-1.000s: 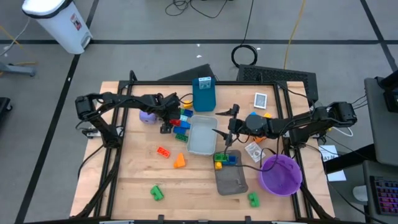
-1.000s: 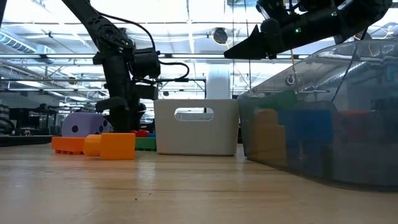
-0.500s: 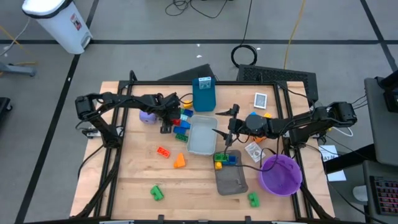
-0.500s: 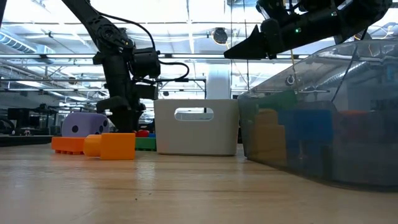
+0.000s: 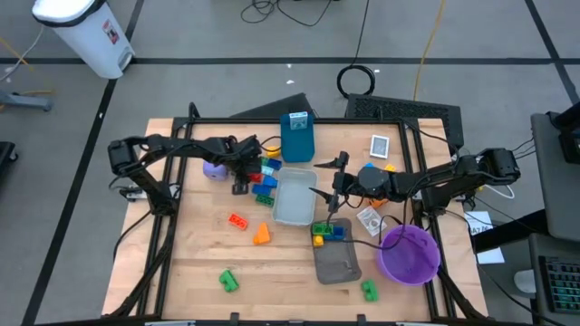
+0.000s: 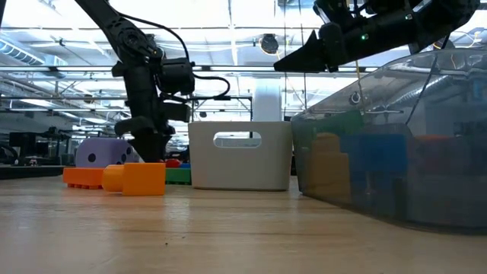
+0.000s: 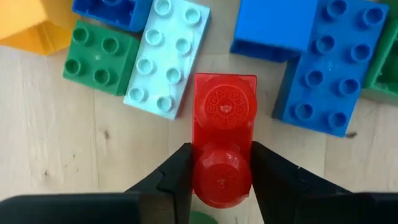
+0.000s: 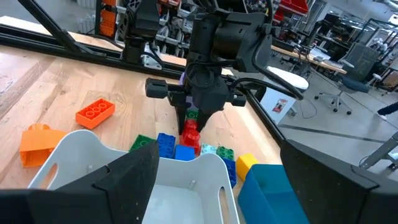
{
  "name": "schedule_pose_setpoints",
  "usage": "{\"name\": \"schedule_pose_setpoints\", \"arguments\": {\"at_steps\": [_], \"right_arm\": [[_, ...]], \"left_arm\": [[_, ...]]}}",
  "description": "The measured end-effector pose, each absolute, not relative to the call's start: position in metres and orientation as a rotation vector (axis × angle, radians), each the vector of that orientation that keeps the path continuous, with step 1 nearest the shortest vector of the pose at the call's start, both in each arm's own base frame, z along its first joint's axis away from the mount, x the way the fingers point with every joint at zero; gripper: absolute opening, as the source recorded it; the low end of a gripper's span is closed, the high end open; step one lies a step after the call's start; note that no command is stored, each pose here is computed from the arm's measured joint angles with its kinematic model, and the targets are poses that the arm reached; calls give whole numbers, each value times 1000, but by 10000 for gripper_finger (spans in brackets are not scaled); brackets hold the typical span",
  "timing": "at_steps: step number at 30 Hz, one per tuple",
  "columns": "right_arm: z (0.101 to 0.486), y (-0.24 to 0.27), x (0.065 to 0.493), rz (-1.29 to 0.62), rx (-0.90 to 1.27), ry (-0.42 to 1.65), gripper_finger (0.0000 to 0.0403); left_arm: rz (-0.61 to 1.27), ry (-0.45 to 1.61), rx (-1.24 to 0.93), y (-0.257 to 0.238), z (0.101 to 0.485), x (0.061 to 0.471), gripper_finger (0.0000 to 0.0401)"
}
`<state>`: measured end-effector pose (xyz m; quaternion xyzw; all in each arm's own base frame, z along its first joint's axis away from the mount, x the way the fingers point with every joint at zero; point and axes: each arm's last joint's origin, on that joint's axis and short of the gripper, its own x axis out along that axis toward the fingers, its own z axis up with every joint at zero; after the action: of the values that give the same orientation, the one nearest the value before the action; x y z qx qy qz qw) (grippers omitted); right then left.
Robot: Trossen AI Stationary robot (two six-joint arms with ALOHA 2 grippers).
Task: Pick & Place Toys
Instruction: Put the red game piece into the black bin
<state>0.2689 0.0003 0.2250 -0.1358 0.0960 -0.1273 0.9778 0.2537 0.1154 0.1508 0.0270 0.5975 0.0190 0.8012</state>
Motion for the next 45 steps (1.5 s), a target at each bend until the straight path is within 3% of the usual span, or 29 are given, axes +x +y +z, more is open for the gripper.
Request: {"name": "schedule_pose_setpoints", "arguments": {"at_steps": [8,26,33,45], "right_arm": [[227,0,269,-255,-303,177,325],[237,3,271,-169,-278,62,325],[235,3,282,-167,-250,48,325],[226,-2,342,-136,-286,90,325]], "left_arm": [[72,1261,75,115,166,251,143],[68,1008,195,90,265,286,138],[101,940,270,66,272,302,136],[101,906,296,41,271,311,146]]}}
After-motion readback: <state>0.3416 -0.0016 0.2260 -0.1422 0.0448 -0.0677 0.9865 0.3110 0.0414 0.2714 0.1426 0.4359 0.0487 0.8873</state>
